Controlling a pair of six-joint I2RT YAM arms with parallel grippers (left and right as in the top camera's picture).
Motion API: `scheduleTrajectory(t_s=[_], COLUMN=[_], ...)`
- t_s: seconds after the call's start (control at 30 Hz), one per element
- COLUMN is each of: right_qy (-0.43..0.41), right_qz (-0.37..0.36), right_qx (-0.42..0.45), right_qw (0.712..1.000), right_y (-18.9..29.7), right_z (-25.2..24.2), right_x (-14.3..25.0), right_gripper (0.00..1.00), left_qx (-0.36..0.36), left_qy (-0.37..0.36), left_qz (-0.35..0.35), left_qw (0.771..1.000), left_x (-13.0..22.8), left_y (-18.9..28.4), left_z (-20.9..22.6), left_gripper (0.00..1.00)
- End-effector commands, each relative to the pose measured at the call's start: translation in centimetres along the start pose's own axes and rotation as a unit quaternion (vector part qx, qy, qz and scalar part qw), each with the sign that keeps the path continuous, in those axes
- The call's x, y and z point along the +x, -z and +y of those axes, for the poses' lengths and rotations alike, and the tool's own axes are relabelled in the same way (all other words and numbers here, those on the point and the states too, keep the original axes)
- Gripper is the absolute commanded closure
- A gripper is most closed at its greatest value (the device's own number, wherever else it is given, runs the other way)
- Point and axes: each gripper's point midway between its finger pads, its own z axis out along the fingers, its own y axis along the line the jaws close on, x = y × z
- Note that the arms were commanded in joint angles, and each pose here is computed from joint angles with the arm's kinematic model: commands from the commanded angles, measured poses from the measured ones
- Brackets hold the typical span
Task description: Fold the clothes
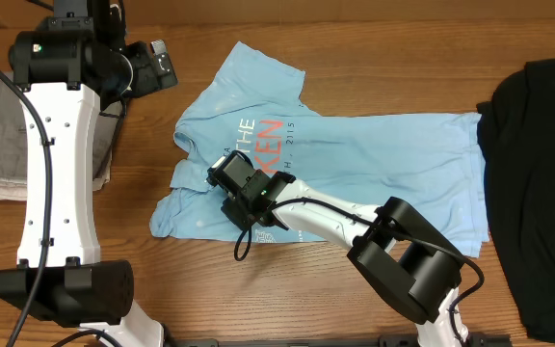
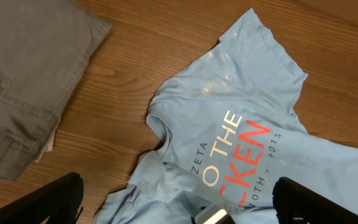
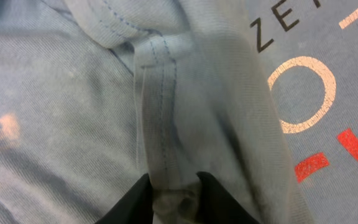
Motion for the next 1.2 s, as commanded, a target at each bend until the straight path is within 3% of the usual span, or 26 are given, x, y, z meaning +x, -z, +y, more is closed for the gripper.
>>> scheduleTrajectory(t_s=[0.0,0.27,0.47,0.77,0.87,1.17], right_qy=[0.001,0.002,-0.003,-0.043,-0.058,-0.066], right_qz=[-0.029,-0.045,-0.085,-0.12,-0.123,-0.121], right_qx=[-0.012,-0.013,0.004,0.056,0.063,0.006], right_qw=[1.0,0.999,0.996,0.99,0.989,0.99], right_y=[1.5,2.7,5.2,6.1,6.2,6.1], right_z=[0.8,0.9,-0.1,-5.4,-7.2,-6.5], right_x=[-2.2,-3.0,-5.1,-6.7,-6.7,-6.6], right_gripper=[0.75,0.96,0.96,0.96,0.9,0.9], left_qx=[0.004,0.004,0.004,0.004,0.004,0.004], left_qy=[-0.009,-0.009,-0.009,-0.009,-0.009,-0.009], left_qz=[-0.009,-0.009,-0.009,-0.009,-0.009,-0.009], left_qw=[1.0,1.0,1.0,1.0,1.0,1.0], left_x=[-0.4,-0.4,-0.4,-0.4,-0.4,-0.4], left_y=[0.6,0.6,0.6,0.6,0.6,0.6], left_z=[0.0,0.0,0.0,0.0,0.0,0.0], left_gripper=[0.0,0.0,0.0,0.0,0.0,0.0])
